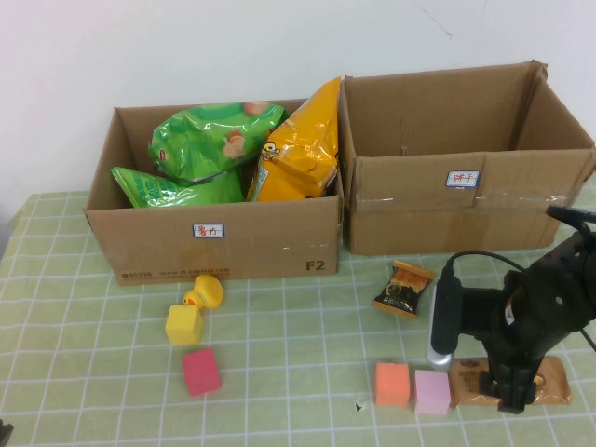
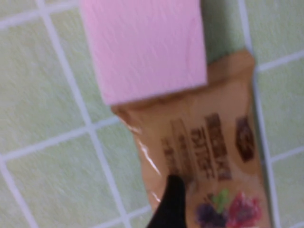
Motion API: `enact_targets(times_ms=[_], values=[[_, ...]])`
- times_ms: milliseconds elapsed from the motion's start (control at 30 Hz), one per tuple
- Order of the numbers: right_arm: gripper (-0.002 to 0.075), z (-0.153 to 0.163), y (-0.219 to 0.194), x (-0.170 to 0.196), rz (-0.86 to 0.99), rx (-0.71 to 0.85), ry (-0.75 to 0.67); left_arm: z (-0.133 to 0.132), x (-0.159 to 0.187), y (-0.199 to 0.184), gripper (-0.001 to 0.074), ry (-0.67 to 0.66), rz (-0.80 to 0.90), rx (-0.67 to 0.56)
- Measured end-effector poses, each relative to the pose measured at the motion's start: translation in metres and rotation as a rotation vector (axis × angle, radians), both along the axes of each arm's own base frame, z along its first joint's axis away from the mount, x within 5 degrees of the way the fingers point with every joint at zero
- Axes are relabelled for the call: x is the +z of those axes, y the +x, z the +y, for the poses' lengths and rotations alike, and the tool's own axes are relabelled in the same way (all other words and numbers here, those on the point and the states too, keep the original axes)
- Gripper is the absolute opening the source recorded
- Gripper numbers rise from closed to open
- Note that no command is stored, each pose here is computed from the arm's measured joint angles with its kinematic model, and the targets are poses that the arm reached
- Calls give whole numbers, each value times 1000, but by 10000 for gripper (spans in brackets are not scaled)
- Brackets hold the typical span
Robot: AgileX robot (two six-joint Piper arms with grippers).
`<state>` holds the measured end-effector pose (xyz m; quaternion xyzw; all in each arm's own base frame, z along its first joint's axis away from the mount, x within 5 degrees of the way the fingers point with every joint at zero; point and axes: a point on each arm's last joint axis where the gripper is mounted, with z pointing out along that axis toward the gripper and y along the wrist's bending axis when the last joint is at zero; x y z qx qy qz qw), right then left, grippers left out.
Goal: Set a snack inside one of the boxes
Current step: Pick up the biscuit
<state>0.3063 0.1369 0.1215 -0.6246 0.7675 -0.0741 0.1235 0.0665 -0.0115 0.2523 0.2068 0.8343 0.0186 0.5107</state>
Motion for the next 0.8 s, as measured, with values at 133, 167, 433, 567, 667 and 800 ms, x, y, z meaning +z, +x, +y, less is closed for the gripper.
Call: enact_targets(times_ms=[133,167,433,567,667,800], values=[[626,8,-3,-4,10,18,14,0,0,0,-1,0,0,0],[626,10,-3,-5,6,27,15,0,0,0,-1,0,0,0],[626,14,-2,-9,-7,45,26,0,0,0,-1,1,-1,0],[626,12,-4,-12,27,43,5,0,0,0,-1,1,-1,0],[626,10,-8,-13,70,23,-11,0,0,0,-1,-5,1,4],[626,10,-9,-13,90,-3,-3,0,1,0,-1,-9,-9,1]])
